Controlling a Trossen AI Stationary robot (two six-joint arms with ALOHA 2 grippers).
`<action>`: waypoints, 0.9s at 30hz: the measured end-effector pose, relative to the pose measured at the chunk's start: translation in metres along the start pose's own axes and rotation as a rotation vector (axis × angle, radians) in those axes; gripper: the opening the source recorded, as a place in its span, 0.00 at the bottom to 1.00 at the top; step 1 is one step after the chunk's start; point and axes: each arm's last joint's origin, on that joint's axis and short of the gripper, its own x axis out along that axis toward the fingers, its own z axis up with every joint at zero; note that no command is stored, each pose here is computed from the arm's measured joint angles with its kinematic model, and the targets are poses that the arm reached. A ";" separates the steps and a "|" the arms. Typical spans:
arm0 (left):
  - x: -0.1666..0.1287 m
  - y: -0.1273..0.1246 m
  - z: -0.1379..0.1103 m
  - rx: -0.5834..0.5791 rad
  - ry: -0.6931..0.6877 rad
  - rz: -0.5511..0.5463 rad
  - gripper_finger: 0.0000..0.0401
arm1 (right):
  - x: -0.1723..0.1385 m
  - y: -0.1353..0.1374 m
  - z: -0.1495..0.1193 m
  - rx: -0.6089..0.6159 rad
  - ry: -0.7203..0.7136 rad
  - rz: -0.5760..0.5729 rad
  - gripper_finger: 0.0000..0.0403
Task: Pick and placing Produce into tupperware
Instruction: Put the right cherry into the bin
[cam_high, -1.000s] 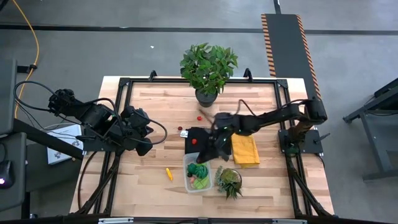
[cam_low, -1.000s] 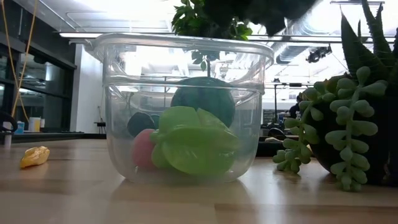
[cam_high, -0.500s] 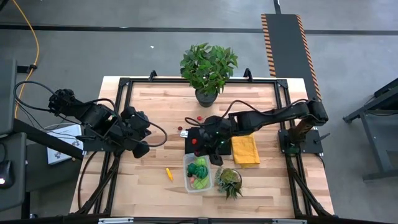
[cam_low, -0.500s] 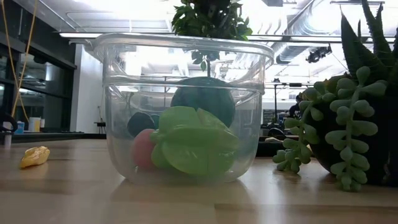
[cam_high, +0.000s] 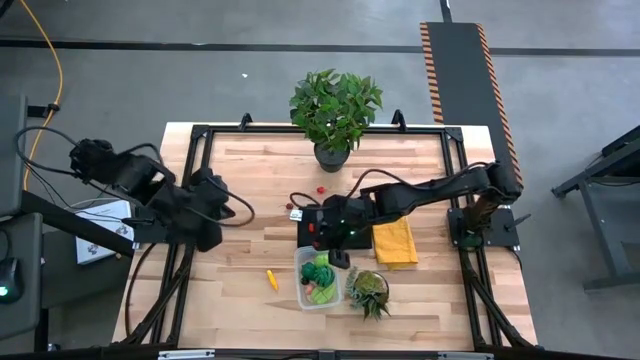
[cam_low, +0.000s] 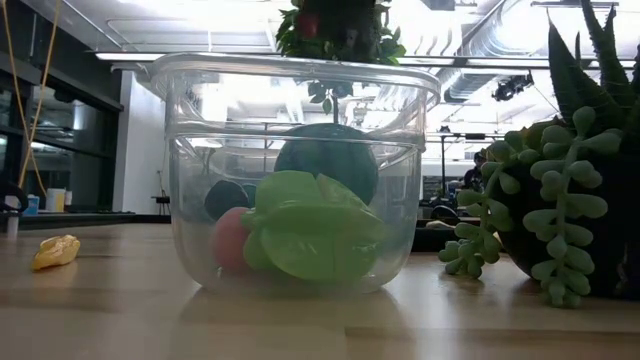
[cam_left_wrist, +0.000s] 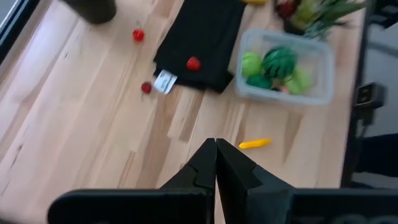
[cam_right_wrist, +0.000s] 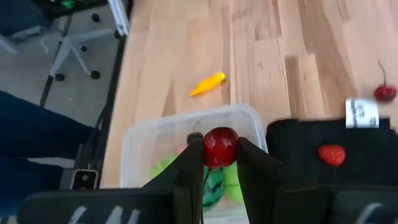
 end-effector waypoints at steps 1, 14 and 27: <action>-0.003 0.002 0.000 0.004 -0.016 -0.014 0.00 | 0.005 -0.001 -0.002 0.010 0.016 -0.004 0.17; -0.033 0.024 -0.006 0.017 -0.183 -0.093 0.00 | 0.056 -0.005 -0.019 0.087 0.130 -0.006 0.17; -0.032 0.023 -0.006 0.047 -0.182 -0.085 0.00 | 0.085 -0.012 -0.027 0.088 0.153 -0.014 0.17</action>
